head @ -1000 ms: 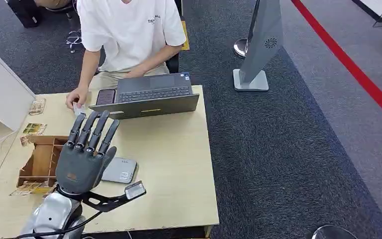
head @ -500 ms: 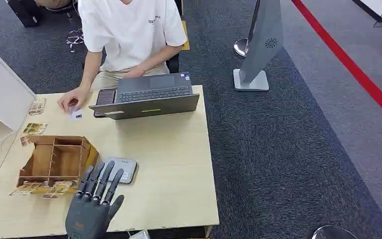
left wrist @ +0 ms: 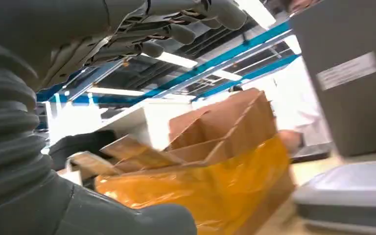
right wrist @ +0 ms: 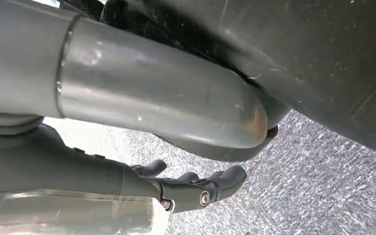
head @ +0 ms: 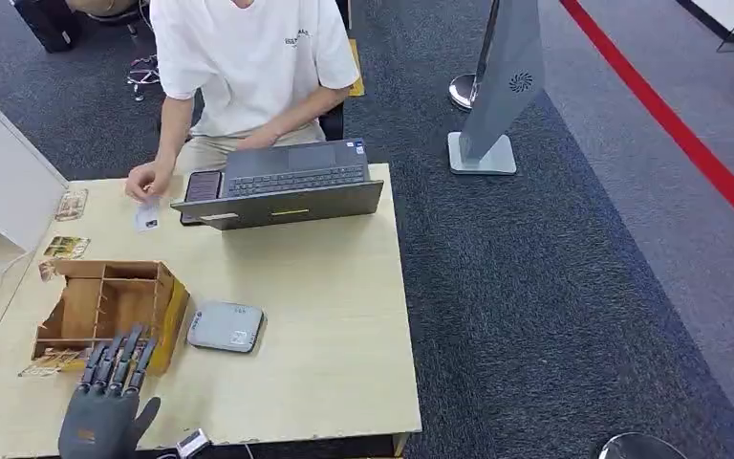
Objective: Pass the card to the sensor for recognition and then transmit it.
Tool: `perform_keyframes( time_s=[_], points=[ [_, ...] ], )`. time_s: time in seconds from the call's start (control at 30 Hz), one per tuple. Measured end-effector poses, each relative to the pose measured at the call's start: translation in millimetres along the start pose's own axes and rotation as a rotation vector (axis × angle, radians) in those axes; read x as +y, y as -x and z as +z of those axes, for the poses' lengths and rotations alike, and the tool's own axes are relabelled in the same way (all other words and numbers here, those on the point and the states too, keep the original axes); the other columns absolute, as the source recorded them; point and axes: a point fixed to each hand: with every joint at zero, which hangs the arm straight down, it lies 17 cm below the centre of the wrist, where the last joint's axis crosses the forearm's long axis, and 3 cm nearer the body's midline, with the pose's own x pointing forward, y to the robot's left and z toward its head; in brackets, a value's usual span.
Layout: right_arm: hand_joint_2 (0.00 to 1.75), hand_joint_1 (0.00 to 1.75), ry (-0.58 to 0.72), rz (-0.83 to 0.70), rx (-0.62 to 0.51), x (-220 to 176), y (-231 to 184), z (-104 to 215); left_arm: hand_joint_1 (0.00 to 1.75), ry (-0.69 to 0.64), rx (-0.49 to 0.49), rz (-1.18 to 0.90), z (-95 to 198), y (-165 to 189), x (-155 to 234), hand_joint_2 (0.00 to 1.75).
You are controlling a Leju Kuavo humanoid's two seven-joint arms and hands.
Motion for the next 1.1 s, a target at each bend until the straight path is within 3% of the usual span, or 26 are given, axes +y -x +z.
perform_keyframes(
  time_s=[0.2, 0.4, 1.1],
  points=[
    [0.00, 0.00, 0.000, 0.008, -0.002, 0.0, -0.1, 0.0, 0.00, 0.015, 0.095, -0.027, 11.4, 43.3, -5.4, 1.75],
    [0.00, 0.00, 0.000, 0.017, -0.004, -0.2, -0.1, 0.0, 0.00, 0.029, 0.144, -0.033, 15.1, 59.2, -12.1, 1.75],
    [0.00, 0.00, -0.010, 0.035, -0.008, 1.6, -0.6, 0.3, 0.00, 0.026, 0.144, -0.021, 8.4, 50.2, -15.1, 1.75]
  ],
)
